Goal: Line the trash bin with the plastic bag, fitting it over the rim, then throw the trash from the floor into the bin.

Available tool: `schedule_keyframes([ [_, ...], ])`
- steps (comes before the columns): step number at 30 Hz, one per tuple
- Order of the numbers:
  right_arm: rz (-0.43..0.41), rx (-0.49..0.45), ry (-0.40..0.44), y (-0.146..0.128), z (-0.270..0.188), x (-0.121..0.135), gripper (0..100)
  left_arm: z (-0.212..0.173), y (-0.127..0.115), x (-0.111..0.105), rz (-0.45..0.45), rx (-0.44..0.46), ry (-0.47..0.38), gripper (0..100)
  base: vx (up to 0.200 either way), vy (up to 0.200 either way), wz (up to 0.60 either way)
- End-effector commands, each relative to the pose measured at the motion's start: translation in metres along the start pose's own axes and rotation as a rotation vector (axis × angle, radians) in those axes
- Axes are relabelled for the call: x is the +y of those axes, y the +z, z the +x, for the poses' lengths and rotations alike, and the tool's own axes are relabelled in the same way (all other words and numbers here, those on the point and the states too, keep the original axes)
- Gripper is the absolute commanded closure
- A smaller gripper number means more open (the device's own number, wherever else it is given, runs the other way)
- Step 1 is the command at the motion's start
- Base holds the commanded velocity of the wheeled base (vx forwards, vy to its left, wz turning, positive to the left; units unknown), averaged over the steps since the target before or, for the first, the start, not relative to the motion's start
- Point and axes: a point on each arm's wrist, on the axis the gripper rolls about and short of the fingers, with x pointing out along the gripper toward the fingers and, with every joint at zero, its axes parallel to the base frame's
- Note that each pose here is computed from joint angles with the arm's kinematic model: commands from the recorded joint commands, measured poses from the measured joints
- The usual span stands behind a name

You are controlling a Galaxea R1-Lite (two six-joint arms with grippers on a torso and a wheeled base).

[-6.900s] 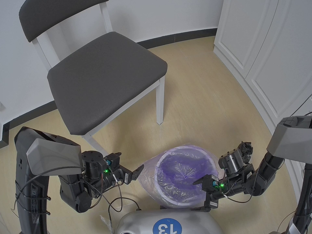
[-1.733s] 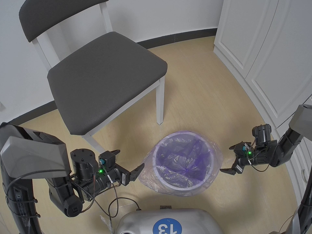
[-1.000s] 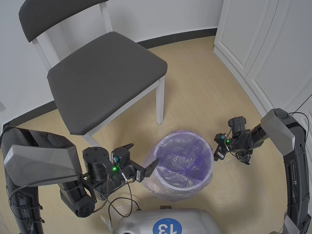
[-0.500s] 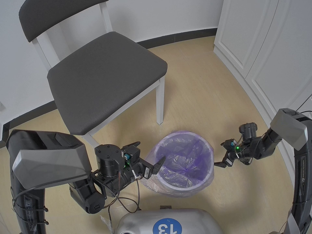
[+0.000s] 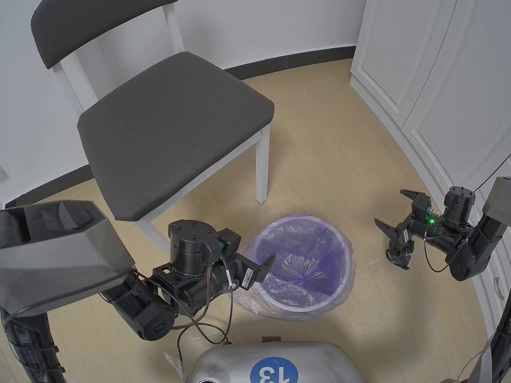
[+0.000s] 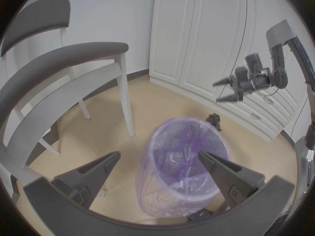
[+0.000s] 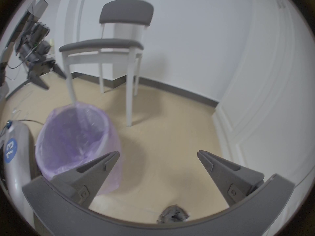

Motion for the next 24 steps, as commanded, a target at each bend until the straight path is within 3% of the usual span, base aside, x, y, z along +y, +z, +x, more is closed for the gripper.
schedule_keyframes([
  [1,0.043,-0.010,-0.146,0.008,-0.021,0.005,0,-0.024,0.032,-0.003,0.002,-0.026,0.007,0,0.000,0.000,0.00],
  [2,0.043,-0.010,-0.146,0.008,-0.021,0.005,0,-0.024,0.032,-0.003,0.002,-0.026,0.007,0,0.000,0.000,0.00],
  [3,0.107,0.029,-0.154,0.004,-0.030,0.010,0,-0.024,0.033,-0.002,-0.003,-0.024,0.007,0,0.000,0.000,0.00],
  [5,0.152,0.044,-0.136,0.005,-0.040,0.016,0,-0.025,0.034,-0.003,-0.002,-0.026,0.006,0,0.000,0.000,0.00],
  [9,0.169,0.007,-0.062,0.025,-0.051,0.032,0,-0.031,0.038,-0.006,0.008,0.001,-0.002,0,0.000,0.000,0.00],
  [13,0.190,0.066,0.028,0.036,-0.057,0.047,0,-0.042,0.043,-0.009,0.019,0.061,-0.028,0,0.000,0.000,0.00],
  [17,0.324,0.059,0.130,0.085,-0.075,0.055,0,-0.047,0.051,-0.010,0.024,0.065,-0.038,0,0.000,0.000,0.00],
  [21,0.379,0.068,0.170,0.125,-0.095,0.044,0,-0.053,0.054,-0.014,0.028,0.053,-0.050,0,0.000,0.000,0.00],
  [24,0.391,0.087,0.187,0.135,-0.111,0.041,0,-0.056,0.056,-0.017,0.030,0.043,-0.063,0,0.000,0.000,0.00],
])
